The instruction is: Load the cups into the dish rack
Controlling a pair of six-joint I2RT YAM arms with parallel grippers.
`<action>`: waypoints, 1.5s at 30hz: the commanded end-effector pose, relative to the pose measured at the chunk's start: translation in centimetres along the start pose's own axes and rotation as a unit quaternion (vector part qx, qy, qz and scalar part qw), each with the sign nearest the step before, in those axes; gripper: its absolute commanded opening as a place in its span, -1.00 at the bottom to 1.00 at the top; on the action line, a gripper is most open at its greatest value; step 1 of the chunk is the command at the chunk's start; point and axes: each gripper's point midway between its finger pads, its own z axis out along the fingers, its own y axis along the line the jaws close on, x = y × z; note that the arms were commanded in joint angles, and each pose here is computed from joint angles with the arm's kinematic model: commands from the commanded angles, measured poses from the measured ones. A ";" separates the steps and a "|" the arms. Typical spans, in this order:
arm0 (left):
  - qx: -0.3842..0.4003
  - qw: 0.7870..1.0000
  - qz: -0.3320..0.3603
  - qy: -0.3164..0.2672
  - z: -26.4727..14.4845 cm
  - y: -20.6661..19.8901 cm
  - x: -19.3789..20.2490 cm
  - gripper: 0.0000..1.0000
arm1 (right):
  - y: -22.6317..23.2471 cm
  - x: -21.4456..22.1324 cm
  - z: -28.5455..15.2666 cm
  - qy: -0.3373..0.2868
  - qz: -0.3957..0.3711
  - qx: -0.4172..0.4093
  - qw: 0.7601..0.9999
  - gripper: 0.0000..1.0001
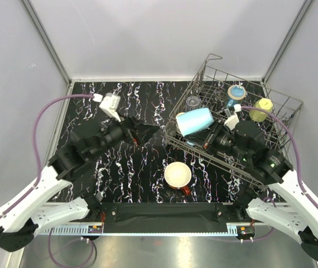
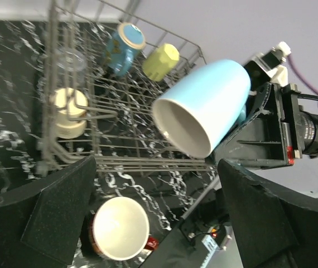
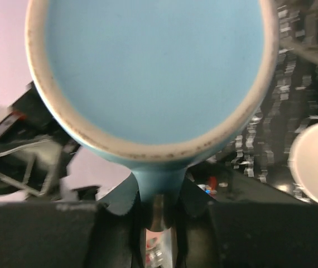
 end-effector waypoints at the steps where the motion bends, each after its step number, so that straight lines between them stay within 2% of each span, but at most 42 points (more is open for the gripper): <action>1: -0.048 0.997 0.051 -0.039 -3.3 1.2 -2.7 0.96 | -0.6 -3.2 -2.9 -0.082 -0.060 0.062 0.993 -1.00; 6: -0.086 0.992 0.075 -0.057 -4.9 2.9 -3.2 0.98 | -3.4 -6.0 -5.2 -0.141 -0.095 0.179 0.969 -1.00; 10: -0.088 0.990 0.098 -0.042 -3.7 3.2 -2.6 0.98 | -5.6 -7.5 -5.5 -0.153 -0.118 0.271 0.943 -1.00; 14: -0.059 0.989 0.133 0.026 -0.7 2.6 -0.5 0.98 | -8.0 -9.4 -5.9 -0.153 -0.138 0.360 0.910 -1.00; 16: -0.061 0.986 0.138 0.071 0.9 2.9 1.0 0.98 | -8.8 -11.1 -6.5 -0.164 -0.137 0.379 0.900 -1.00; 19: -0.064 0.982 0.141 0.103 2.4 3.7 2.8 0.98 | -10.5 -12.3 -7.0 -0.159 -0.120 0.395 0.897 -1.00; 22: -0.071 0.981 0.146 0.105 2.8 4.7 3.8 0.98 | -12.5 -13.8 -8.1 -0.171 -0.119 0.439 0.874 -1.00; 23: -0.070 0.981 0.150 0.104 2.8 4.9 4.0 0.98 | -13.6 -14.5 -8.9 -0.180 -0.122 0.472 0.854 -1.00; 26: -0.069 0.981 0.152 0.096 2.7 5.7 4.6 0.98 | -15.2 -15.5 -10.2 -0.192 -0.121 0.519 0.824 -1.00; 30: -0.076 0.983 0.138 0.099 2.6 6.6 4.9 0.98 | -17.5 -16.7 -10.3 -0.188 -0.105 0.556 0.803 -1.00; 33: -0.073 0.984 0.122 0.108 2.7 7.2 5.3 0.98 | -19.6 -18.3 -11.5 -0.202 -0.086 0.593 0.775 -1.00; 40: -0.075 0.984 0.101 0.124 3.1 8.0 5.9 0.98 | -24.8 -20.2 -12.0 -0.202 -0.064 0.620 0.755 -1.00; 43: -0.075 0.985 0.100 0.123 3.0 8.0 5.8 0.98 | -25.6 -20.7 -11.3 -0.199 -0.075 0.618 0.757 -1.00; 45: -0.075 0.985 0.101 0.122 3.0 8.0 5.7 0.98 | -25.6 -20.7 -10.6 -0.194 -0.077 0.606 0.767 -1.00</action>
